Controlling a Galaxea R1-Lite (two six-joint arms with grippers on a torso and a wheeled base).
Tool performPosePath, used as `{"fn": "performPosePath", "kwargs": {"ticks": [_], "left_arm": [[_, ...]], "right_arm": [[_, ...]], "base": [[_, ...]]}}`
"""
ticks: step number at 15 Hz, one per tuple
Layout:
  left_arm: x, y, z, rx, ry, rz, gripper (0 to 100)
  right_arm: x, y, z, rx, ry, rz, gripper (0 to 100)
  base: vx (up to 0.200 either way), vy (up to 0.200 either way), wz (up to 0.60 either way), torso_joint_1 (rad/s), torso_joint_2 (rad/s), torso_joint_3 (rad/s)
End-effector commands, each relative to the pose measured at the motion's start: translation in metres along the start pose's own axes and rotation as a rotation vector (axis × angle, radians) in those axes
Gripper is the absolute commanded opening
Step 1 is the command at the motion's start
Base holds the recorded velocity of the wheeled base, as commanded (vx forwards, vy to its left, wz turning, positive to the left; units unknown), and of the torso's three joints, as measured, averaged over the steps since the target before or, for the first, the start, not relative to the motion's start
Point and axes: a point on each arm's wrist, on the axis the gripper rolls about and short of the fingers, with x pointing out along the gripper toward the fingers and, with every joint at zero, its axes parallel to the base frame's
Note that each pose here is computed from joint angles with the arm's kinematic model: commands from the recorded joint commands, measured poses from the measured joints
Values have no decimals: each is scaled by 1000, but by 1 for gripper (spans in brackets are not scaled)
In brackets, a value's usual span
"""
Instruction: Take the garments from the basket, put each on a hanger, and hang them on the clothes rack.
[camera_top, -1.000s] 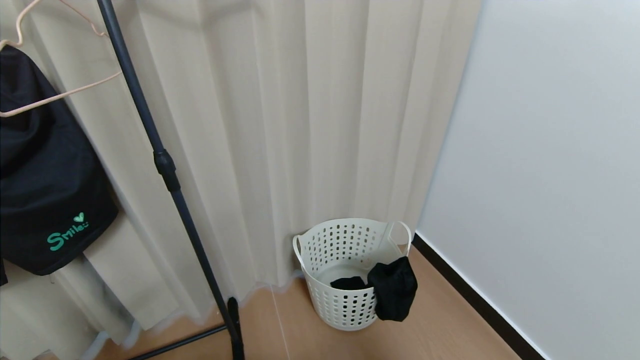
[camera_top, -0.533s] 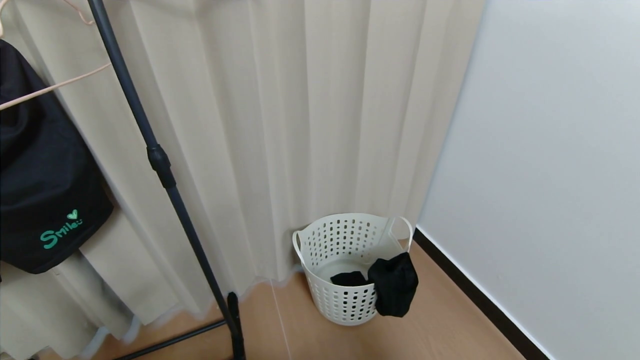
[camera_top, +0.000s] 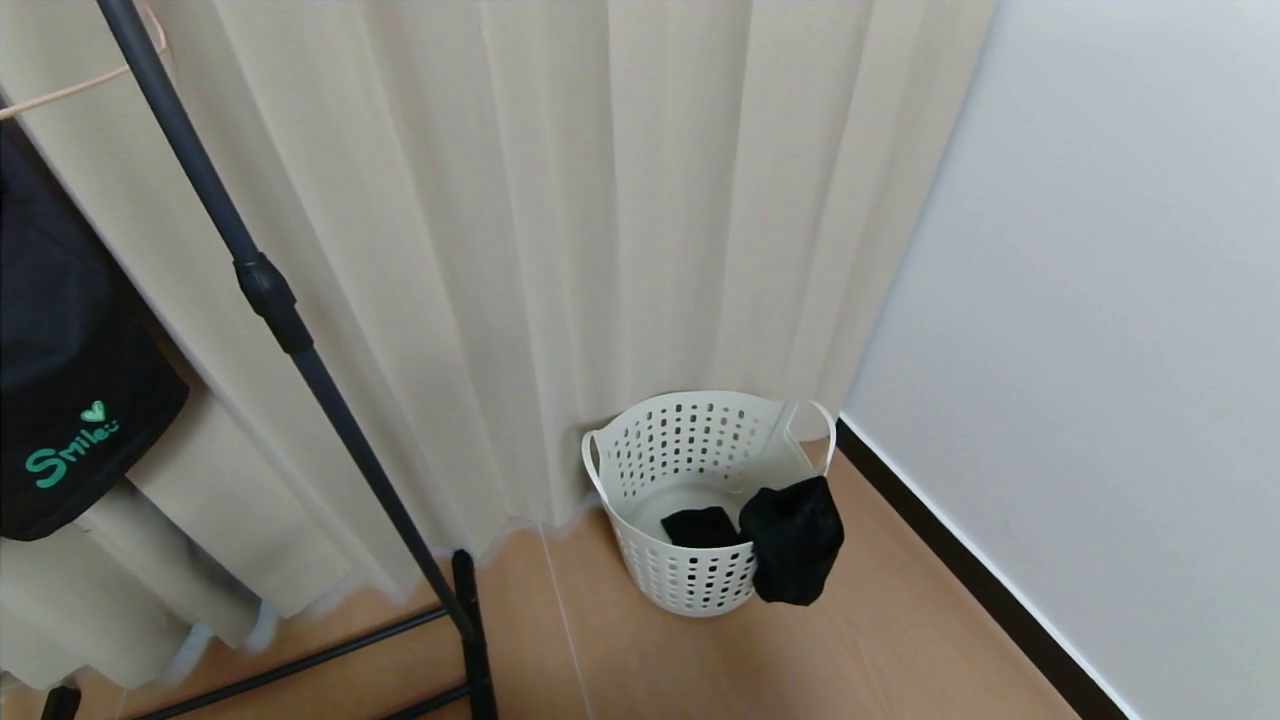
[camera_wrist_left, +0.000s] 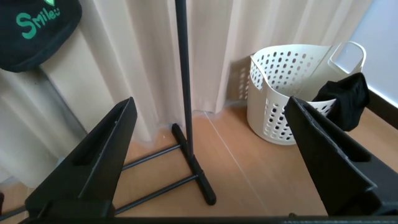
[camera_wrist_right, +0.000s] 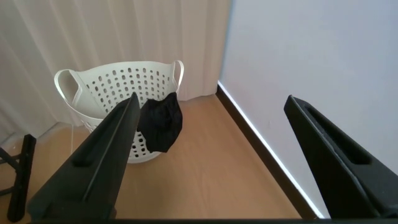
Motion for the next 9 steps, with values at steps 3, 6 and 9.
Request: {"fn": "performPosePath", "kwargs": {"ticks": [3,6,9], "left_arm": [[0,0,0,0,1,1,100],[0,0,0,0,1,1,100],[0,0,0,0,1,1,100]], "right_arm": [[0,0,0,0,1,0,100],[0,0,0,0,1,0,100],[0,0,0,0,1,0,100]], "base": [[0,0,0,1,6,-198],[0,0,0,1,2,-196],[0,0,0,5,4,-199]]}}
